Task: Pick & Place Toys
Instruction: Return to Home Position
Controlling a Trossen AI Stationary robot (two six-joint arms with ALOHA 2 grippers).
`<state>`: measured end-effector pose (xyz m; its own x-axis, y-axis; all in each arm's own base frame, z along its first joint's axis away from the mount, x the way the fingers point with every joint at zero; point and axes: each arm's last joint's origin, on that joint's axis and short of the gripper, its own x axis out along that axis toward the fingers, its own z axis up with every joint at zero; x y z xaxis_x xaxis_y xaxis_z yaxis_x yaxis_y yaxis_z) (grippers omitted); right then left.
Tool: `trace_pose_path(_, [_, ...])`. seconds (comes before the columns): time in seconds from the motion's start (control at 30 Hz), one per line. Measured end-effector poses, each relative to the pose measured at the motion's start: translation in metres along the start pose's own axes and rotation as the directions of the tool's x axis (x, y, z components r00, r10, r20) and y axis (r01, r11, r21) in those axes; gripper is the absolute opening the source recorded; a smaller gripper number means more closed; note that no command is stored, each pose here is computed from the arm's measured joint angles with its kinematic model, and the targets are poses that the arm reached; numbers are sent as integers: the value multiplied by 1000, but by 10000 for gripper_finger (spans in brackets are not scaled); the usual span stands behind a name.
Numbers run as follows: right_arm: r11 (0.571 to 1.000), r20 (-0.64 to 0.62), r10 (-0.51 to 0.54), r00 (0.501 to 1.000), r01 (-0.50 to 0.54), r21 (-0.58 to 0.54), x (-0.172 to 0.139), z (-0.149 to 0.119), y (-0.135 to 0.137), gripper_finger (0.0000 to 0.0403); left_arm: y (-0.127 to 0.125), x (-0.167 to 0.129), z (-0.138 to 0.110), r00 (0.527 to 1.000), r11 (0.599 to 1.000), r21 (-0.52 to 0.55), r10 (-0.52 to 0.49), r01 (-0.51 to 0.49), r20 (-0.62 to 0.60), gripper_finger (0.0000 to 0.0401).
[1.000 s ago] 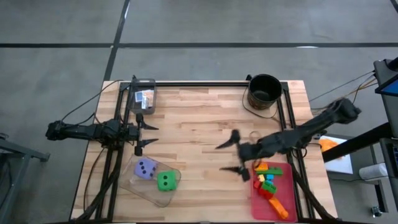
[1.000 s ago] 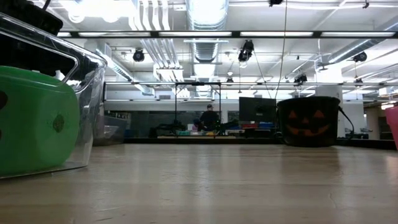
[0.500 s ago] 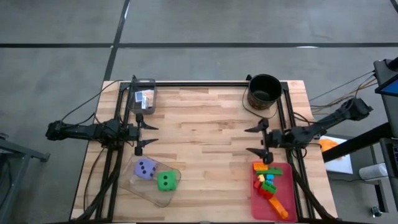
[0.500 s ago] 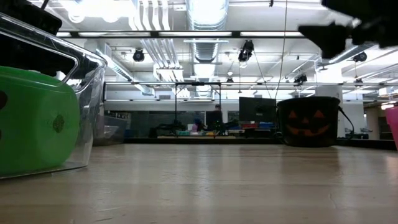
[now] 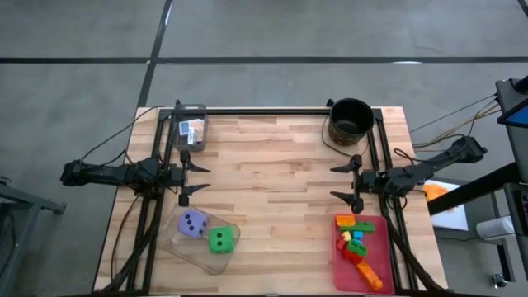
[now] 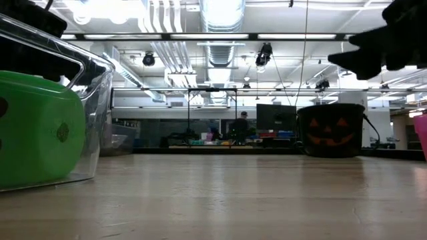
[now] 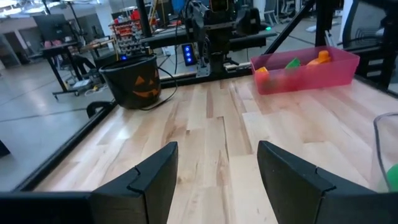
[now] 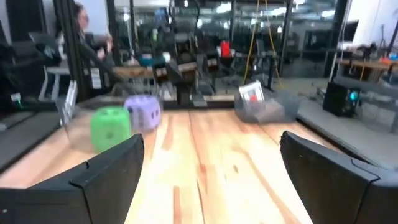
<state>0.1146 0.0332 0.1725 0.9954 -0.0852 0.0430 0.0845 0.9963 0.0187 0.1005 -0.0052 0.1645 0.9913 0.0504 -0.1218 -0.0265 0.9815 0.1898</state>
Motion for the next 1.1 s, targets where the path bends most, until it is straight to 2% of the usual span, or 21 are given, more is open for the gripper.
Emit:
trace_pose_path(0.17, [999, -55, -44, 998, 45, 22, -9, -5, -6, 373, 0, 0, 0, 1000, 995, -95, 16, -17, -1, 222])
trace_pose_path(0.33, [992, -20, -124, 992, 125, 31, -20, -3, -14, 373, 1, 0, 0, 999, 989, -140, 45, -46, -6, 222])
trace_pose_path(0.4, [991, 19, -135, 991, 135, 6, -22, 1, -16, 373, 1, 0, 0, 999, 988, -149, 46, -47, -6, 222])
trace_pose_path(0.53, [982, 2, -186, 982, 186, -41, -21, -1, -17, 373, 2, 0, 0, 999, 984, -173, 49, -49, -3, 222])
trace_pose_path(0.7, [982, -17, -190, 982, 189, -24, -20, -3, -16, 373, 2, 0, 1, 999, 977, -209, 39, -37, 7, 222])
trace_pose_path(0.9, [988, -15, -156, 988, 156, 5, -20, -3, -15, 373, 3, 1, -1, 998, 974, -217, -66, 66, 9, 222])
trace_pose_path(1.1, [988, -17, -155, 988, 155, 3, -20, -3, -15, 373, 13, 0, 1, 999, 969, -244, -32, 41, 41, 222])
